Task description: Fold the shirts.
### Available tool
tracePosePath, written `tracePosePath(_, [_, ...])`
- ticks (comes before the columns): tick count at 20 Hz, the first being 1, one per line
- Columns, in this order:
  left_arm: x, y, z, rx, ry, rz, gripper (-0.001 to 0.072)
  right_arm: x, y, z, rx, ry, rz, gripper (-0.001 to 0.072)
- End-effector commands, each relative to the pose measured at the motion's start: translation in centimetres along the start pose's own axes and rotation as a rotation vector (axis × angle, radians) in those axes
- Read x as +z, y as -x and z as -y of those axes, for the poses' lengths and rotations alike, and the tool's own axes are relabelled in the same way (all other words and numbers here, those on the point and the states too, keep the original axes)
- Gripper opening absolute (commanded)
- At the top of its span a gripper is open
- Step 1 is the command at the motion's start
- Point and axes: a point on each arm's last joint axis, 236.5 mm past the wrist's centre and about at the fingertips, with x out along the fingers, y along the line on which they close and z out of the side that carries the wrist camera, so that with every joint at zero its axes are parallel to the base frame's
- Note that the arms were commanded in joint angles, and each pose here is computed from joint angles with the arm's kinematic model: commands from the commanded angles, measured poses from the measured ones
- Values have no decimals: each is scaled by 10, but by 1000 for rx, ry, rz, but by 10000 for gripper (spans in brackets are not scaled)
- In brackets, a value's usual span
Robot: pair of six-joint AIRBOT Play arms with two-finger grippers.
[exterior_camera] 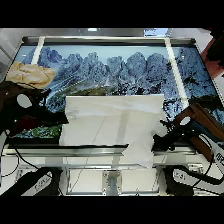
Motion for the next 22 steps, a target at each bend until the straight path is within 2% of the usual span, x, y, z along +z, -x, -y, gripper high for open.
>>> tracePosePath(1, [4, 3, 0, 4, -26, 26, 615, -14, 1, -8, 33, 39, -59, 23])
tracePosePath(4, [16, 42, -7, 84, -91, 134, 615, -24, 2, -18, 78, 58, -100, 23])
tracePosePath(6, [14, 85, -34, 250, -73, 247, 612, -23, 3, -24, 106, 73, -96, 23])
tracePosePath(8, [-6, 129, -78, 463, 32, 365, 603, -18, 5, -26, 108, 94, -77, 23])
tracePosePath(10, [-46, 134, -106, 513, 248, 406, 580, -11, 11, -28, 102, 108, -54, 23])
tracePosePath(11, [-68, 122, -116, 509, 358, 392, 482, -7, 14, -29, 100, 116, -43, 23])
tracePosePath(13, [-100, 80, -119, 426, 555, 346, 183, -3, 19, -31, 96, 127, -30, 23])
tracePosePath(14, [-105, 52, -107, 329, 593, 304, 133, -1, 21, -32, 95, 133, -23, 23])
tracePosePath(15, [-104, 27, -90, 221, 590, 266, 139, 0, 23, -33, 98, 139, -20, 23])
tracePosePath(16, [-102, 5, -70, 108, 575, 233, 196, 1, 24, -36, 108, 158, -18, 23])
tracePosePath(17, [-100, -14, -55, 20, 591, 205, 318, 1, 24, -38, 117, 161, -15, 23])
tracePosePath(18, [-100, -26, -45, -37, 609, 177, 394, 2, 24, -40, 126, 168, -13, 23])
tracePosePath(22, [-103, -50, -38, -92, 680, 55, 406, 0, 25, -47, 154, 203, -15, 23])
